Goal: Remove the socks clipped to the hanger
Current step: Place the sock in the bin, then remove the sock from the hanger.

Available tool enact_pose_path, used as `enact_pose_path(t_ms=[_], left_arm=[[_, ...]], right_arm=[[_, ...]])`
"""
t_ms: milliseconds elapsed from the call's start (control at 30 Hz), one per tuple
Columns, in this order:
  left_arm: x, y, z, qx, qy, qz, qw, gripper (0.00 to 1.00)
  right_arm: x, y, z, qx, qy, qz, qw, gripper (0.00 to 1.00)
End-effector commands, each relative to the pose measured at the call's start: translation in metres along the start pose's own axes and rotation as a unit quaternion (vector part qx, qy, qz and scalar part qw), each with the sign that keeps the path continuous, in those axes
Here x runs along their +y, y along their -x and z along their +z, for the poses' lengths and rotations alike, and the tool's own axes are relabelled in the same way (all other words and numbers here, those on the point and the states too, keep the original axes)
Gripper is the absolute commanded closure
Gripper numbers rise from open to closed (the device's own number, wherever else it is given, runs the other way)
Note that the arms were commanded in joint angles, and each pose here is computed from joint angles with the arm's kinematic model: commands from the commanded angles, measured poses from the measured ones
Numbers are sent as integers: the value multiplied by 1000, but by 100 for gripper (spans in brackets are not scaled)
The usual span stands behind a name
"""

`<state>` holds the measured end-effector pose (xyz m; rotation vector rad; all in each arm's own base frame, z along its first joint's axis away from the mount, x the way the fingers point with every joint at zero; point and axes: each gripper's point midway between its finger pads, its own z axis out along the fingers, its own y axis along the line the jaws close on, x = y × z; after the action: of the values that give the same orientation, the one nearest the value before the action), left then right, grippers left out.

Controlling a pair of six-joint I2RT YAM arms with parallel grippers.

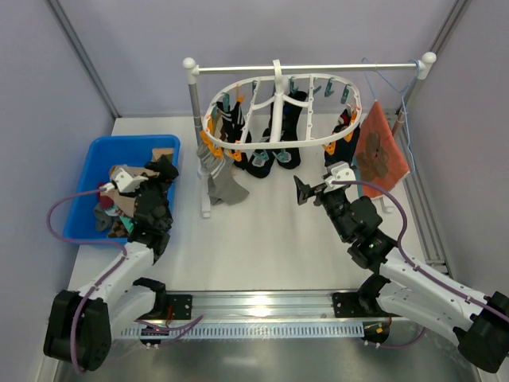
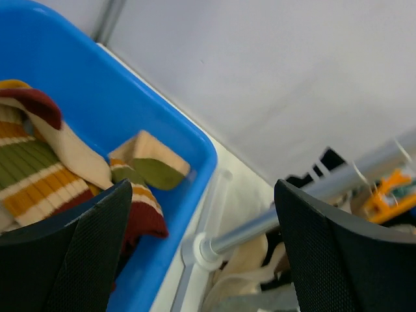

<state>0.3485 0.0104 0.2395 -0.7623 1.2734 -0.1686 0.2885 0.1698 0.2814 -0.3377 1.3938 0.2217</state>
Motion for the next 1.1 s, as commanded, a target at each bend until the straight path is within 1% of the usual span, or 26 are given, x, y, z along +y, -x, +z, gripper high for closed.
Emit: enact_pose_path(t_ms=[0, 33, 67, 100, 133, 200, 233, 267, 367, 400, 433, 567, 667, 867, 900, 933, 1000, 1067], left_arm=[[-21, 8, -15, -38, -37, 20, 998, 12], [-27, 6, -19, -37, -53, 19, 998, 12], [-32, -7, -28, -19, -83, 35, 996, 12], [-40, -4, -32, -28, -103, 24, 994, 12], [-42, -7, -38, -28, -120, 29, 992, 12], [-46, -18, -54, -26, -155, 57, 986, 12], [-58, -13, -64, -36, -180, 49, 982, 12], [-61, -13, -70, -40, -194, 76, 977, 12], [-81, -21, -92, -28, -254, 96, 962, 12], [-87, -25, -99, -25, -280, 103, 954, 12], [-86, -27, -105, -24, -292, 100, 951, 12], [-83, -33, -114, -25, -315, 97, 944, 12], [-89, -43, -121, -9, -345, 105, 932, 12], [-94, -71, -123, 20, -366, 118, 923, 12], [-98, -71, -122, 17, -369, 112, 923, 12], [-96, -82, -120, 29, -365, 121, 923, 12], [-100, -84, -115, 28, -360, 118, 925, 12], [-100, -95, -110, 36, -352, 129, 926, 12]], right_arm=[[-5, 19, -2, -33, -8, 17, 999, 0], [-4, 19, -3, -35, -5, 19, 999, 0], [-5, 20, -3, -36, -6, 19, 999, 0], [-5, 19, -5, -37, -5, 20, 999, 0], [-5, 20, -5, -38, -6, 21, 999, 0], [-6, 21, -6, -40, -7, 21, 999, 0], [-5, 21, -6, -40, -5, 21, 999, 0], [-6, 20, -7, -40, -6, 21, 999, 0], [-6, 20, -8, -41, -6, 22, 999, 0], [-6, 21, -9, -43, -6, 22, 999, 0], [-7, 22, -9, -44, -6, 23, 999, 0], [-7, 23, -11, -48, -4, 24, 999, 0], [-6, 22, -10, -47, -3, 23, 999, 0], [-6, 22, -10, -45, -1, 23, 999, 0], [-6, 22, -10, -46, -2, 23, 999, 0], [-6, 22, -10, -46, -2, 23, 999, 1], [-6, 22, -11, -47, -2, 23, 999, 0], [-5, 21, -11, -45, 0, 22, 999, 0]])
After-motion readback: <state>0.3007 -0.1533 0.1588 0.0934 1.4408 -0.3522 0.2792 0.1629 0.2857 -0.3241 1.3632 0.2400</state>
